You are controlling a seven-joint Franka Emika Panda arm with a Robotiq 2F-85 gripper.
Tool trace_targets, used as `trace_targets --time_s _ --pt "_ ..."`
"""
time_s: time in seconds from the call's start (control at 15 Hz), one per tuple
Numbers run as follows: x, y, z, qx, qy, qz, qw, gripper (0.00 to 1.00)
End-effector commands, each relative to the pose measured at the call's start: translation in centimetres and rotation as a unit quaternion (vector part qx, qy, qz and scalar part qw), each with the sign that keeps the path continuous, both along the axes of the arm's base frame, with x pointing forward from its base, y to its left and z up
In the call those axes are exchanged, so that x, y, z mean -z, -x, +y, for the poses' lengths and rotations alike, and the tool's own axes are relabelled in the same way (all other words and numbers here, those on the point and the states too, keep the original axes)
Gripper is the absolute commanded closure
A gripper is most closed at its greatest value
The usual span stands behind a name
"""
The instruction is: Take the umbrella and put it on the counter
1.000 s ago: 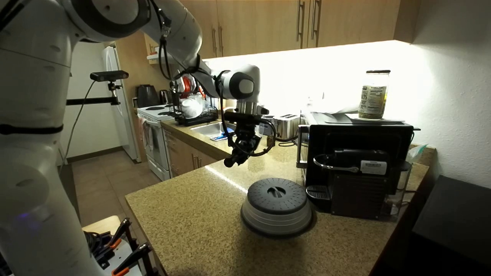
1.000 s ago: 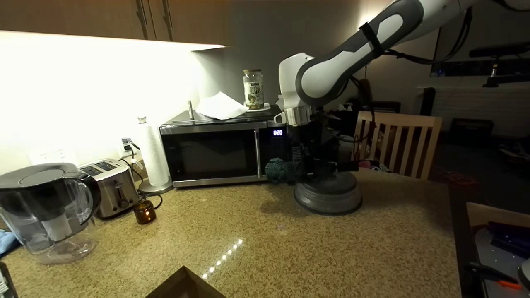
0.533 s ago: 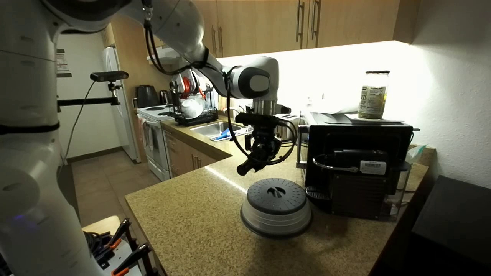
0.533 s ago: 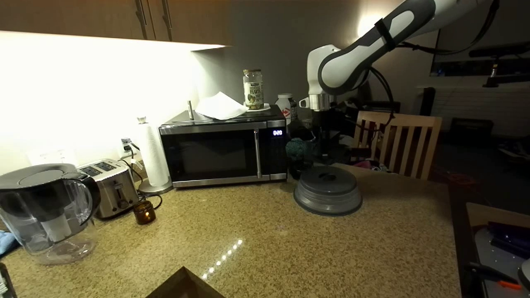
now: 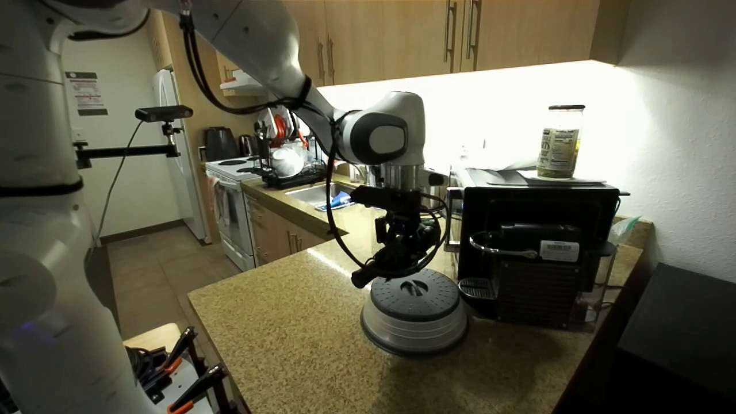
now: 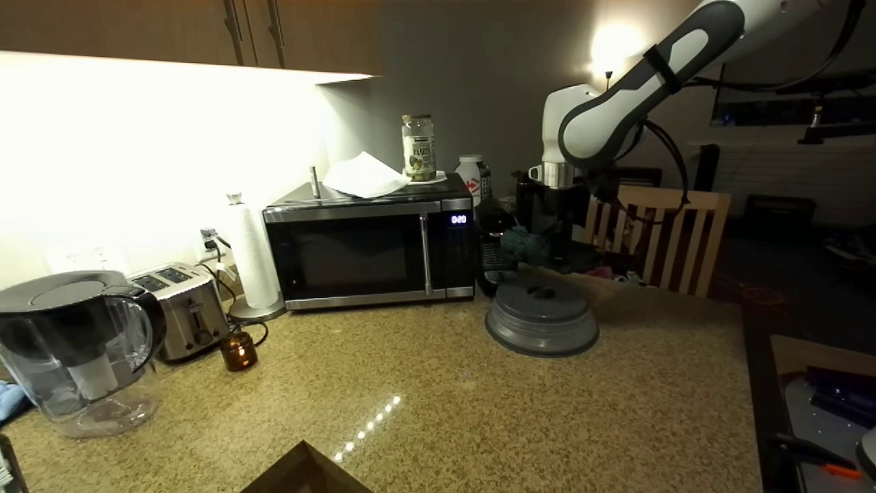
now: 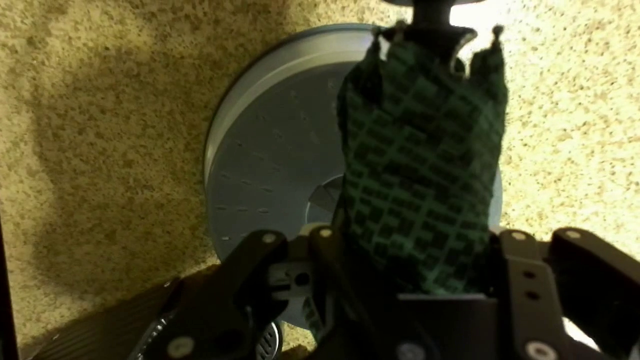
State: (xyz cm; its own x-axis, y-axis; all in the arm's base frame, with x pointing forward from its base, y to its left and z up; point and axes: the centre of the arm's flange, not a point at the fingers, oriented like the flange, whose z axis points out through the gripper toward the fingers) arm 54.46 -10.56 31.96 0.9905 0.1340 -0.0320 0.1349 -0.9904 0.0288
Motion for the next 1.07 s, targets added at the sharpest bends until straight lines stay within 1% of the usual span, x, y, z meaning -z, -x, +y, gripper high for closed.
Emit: trace_targets --time_s 0.0,0.33,0.6,1.0 --pt "-0.2 1.0 2.8 -0.008 0.003 -0.012 0.9999 0.89" --pt "-0.1 0.5 6.6 -0.044 -0.005 -0.003 0.9990 0.89" --pt "0.0 0.3 9.4 -0.082 -0.019 0.001 0.9965 0.89" --pt "0.8 0.6 12.9 -0.127 -0.019 0.017 0.9916 0.89"
